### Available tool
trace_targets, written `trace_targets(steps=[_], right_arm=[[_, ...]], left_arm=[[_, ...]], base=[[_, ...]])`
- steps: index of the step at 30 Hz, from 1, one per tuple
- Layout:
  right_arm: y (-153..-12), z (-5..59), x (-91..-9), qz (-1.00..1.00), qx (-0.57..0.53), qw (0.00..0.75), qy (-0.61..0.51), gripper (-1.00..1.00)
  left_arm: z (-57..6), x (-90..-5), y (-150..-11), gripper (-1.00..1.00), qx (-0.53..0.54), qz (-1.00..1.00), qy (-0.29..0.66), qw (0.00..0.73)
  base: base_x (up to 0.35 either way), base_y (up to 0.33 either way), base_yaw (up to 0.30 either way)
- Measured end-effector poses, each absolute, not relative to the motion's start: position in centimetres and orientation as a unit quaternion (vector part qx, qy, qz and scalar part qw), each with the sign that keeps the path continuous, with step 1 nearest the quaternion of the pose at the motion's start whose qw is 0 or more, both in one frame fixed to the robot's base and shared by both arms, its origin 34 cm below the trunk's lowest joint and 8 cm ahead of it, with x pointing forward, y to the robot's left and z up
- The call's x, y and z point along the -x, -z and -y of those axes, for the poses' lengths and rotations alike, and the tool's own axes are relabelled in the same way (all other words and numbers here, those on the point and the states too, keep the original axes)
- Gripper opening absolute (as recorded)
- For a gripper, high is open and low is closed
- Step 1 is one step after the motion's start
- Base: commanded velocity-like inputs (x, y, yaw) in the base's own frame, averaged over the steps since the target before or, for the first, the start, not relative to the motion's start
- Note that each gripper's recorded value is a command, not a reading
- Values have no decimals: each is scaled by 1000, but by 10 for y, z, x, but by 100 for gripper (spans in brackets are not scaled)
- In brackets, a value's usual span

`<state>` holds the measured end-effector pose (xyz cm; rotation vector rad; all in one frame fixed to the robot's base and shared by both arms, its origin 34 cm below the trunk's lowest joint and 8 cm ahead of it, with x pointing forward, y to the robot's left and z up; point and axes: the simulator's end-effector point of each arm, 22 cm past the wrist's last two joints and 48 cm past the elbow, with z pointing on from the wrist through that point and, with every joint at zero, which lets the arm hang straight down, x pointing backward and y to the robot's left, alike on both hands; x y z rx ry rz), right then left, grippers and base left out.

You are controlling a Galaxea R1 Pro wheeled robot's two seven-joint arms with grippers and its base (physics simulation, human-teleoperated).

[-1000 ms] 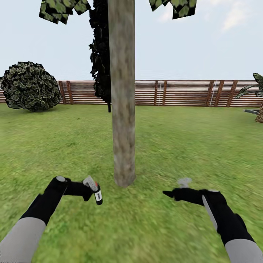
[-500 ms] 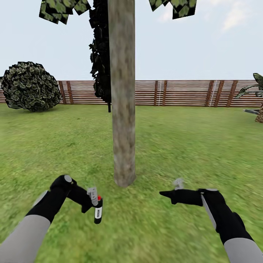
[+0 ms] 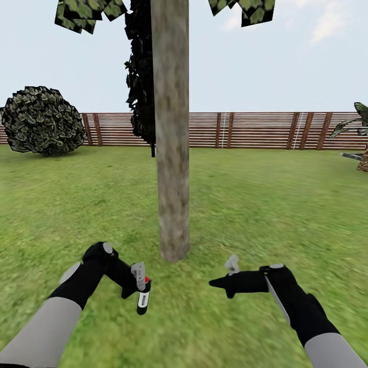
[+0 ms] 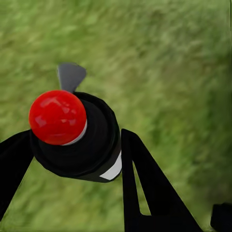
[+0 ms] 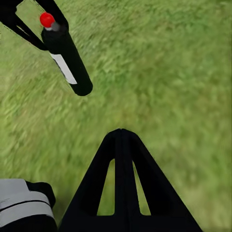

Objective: In the garden, pick up the pesticide atomizer on the floor and spray pesticide onto both trees until each tree trunk is fully covered.

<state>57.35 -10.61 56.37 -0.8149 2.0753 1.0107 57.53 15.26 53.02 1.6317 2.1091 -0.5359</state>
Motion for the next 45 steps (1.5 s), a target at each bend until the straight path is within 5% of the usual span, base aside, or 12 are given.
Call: trace_targets(steps=[18,45], right_arm=[[-597,83,-565,-765,364,361,-390,-100],[-607,74,-564,-755,372,371,-392,-100]], left_arm=[[-58,-547,-537,-100,-673,-693,194,170],[-3,-532,-554,-100,-694,-661,217,185]], base=[[0,0,0],[0,0,0]])
